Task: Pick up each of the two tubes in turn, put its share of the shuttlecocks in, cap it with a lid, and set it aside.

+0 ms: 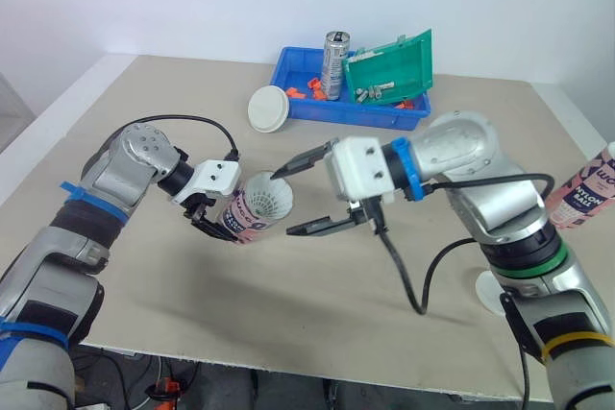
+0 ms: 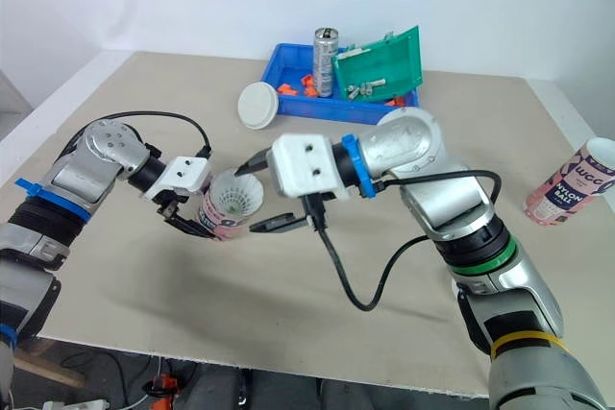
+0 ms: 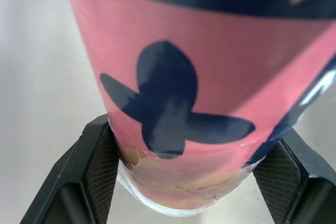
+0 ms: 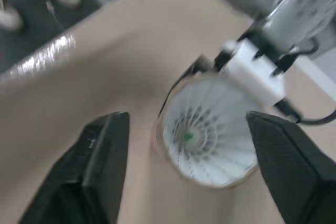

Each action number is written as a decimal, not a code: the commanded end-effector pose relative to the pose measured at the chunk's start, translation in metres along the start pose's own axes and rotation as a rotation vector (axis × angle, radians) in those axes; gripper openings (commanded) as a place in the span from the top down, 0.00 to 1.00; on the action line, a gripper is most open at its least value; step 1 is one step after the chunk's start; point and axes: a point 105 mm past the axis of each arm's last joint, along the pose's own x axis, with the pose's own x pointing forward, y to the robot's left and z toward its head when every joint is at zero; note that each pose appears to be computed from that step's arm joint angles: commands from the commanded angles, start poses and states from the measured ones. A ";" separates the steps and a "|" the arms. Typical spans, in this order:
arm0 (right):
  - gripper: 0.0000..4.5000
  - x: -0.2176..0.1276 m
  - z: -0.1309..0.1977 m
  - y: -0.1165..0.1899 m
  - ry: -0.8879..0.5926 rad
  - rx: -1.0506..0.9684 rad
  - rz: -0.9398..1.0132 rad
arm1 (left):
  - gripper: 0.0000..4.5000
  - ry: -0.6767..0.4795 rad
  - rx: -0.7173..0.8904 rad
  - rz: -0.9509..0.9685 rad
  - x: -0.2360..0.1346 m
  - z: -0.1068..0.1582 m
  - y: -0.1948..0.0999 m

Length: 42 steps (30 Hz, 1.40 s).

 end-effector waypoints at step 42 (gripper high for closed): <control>0.98 0.082 -0.022 -0.024 0.210 -0.293 0.373 | 0.25 0.000 0.003 0.004 -0.003 0.005 0.003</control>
